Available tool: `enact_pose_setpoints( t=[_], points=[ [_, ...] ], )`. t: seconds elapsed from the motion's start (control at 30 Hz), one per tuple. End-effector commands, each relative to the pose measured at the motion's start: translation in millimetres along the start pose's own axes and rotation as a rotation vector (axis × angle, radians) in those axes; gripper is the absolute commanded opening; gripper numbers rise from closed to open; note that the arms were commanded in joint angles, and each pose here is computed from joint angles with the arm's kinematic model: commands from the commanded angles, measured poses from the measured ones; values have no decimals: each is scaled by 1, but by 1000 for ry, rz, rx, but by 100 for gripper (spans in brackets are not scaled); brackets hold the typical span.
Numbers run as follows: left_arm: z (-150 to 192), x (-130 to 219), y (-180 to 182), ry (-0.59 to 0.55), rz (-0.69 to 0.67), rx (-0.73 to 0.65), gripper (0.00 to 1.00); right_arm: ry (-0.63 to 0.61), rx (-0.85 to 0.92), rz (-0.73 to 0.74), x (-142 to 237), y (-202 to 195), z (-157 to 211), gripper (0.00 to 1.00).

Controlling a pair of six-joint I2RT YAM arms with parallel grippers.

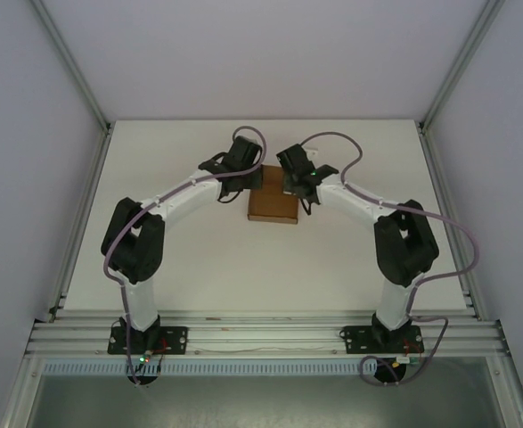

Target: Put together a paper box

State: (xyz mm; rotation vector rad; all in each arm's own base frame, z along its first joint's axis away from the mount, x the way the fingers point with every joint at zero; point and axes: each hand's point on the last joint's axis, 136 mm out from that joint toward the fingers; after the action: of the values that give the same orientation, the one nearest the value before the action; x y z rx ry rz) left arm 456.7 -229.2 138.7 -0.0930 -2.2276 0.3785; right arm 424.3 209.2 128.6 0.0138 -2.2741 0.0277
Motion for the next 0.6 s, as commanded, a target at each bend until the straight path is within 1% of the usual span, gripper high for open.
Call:
enact_pose_setpoints(
  t=[0.0, 0.1, 0.17, 0.3, 0.43, 0.57],
  points=[
    [-1, -5, -11, -2, 39, 93, 0, -99, -65, -13, 10, 12, -24, 1],
    [2, -6, -15, 4, 62, 104, 0, -115, -65, 0, 10, 11, -23, 0],
    [7, -8, -15, 2, 58, 79, 0, -131, -67, 5, 9, 9, -21, 0],
    [26, -12, -4, -4, 14, 34, 0, -180, -49, 9, 6, 5, -16, 0],
    [44, -14, -3, -1, 45, 26, 0, -230, -53, 16, 5, 0, -8, 0],
    [56, -13, 4, 1, 29, 29, 0, -241, -32, 16, 2, -2, 7, 0]
  ],
)
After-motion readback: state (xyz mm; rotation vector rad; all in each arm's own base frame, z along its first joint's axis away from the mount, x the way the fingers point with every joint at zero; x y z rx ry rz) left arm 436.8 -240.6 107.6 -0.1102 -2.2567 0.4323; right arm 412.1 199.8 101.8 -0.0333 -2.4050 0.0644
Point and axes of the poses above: each hand's point on the last joint's axis, 136 mm out from that joint toward the fingers, its own x axis back along the fingers, its own y axis along the line the jaws close on, z = x × y, and after that the axes turned 10 degrees about x, right-handed
